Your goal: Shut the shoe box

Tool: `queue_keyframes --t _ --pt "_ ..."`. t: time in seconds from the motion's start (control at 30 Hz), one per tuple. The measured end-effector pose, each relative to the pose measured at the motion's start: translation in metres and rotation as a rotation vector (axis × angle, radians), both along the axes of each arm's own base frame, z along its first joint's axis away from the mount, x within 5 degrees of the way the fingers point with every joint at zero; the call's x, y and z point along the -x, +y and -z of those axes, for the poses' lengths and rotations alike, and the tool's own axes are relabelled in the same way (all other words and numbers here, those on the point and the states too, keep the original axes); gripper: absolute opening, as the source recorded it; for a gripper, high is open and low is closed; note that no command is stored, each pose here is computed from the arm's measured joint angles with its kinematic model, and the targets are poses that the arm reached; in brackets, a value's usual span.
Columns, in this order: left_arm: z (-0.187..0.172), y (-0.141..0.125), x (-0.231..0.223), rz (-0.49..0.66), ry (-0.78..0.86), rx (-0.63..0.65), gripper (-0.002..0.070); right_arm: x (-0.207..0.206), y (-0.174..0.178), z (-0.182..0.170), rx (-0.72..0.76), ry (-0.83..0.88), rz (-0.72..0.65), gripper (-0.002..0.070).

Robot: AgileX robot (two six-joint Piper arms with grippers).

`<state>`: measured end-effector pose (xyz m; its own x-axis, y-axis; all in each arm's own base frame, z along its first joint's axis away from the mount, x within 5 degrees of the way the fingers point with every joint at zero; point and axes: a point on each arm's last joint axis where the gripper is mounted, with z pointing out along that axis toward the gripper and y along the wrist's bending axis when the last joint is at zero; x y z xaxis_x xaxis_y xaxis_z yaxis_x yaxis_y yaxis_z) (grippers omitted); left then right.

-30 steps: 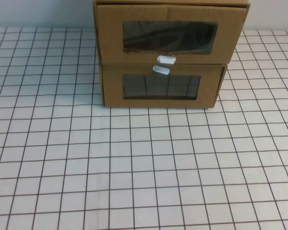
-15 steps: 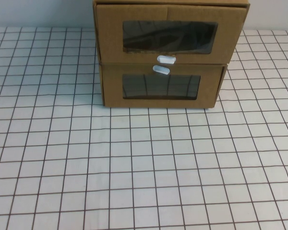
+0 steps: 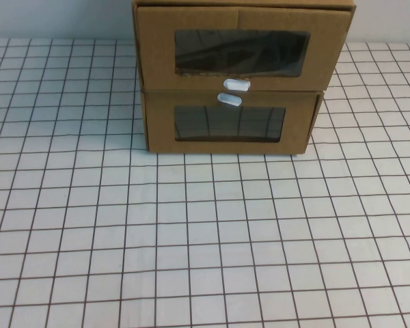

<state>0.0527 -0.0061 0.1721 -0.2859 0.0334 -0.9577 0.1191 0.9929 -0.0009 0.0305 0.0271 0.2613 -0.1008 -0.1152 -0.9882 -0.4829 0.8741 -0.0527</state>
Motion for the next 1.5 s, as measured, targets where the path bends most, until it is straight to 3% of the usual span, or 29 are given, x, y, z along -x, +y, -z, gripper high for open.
queue_keyframes --t 0.17,0.33,0.7,0.9,1.5 --pt "0.000 0.000 0.000 0.000 0.002 0.000 -0.0005 -0.002 -0.003 0.002 0.124 -0.047 0.016 -0.0014" --pt "0.000 0.000 0.000 0.000 0.002 0.000 -0.0005 -0.007 -0.003 0.017 0.138 -0.053 0.040 -0.0014" --pt "0.000 0.000 0.000 0.000 0.001 -0.002 -0.0005 -0.021 -0.016 0.088 0.039 0.148 0.346 -0.0014" --pt "0.000 0.000 0.000 0.000 0.000 -0.002 -0.0005 -0.022 -0.021 0.089 0.011 0.161 0.455 -0.0014" --pt "0.000 0.000 0.000 0.000 0.000 -0.002 -0.0005 -0.022 -0.022 0.089 -0.005 0.163 0.464 -0.0014"
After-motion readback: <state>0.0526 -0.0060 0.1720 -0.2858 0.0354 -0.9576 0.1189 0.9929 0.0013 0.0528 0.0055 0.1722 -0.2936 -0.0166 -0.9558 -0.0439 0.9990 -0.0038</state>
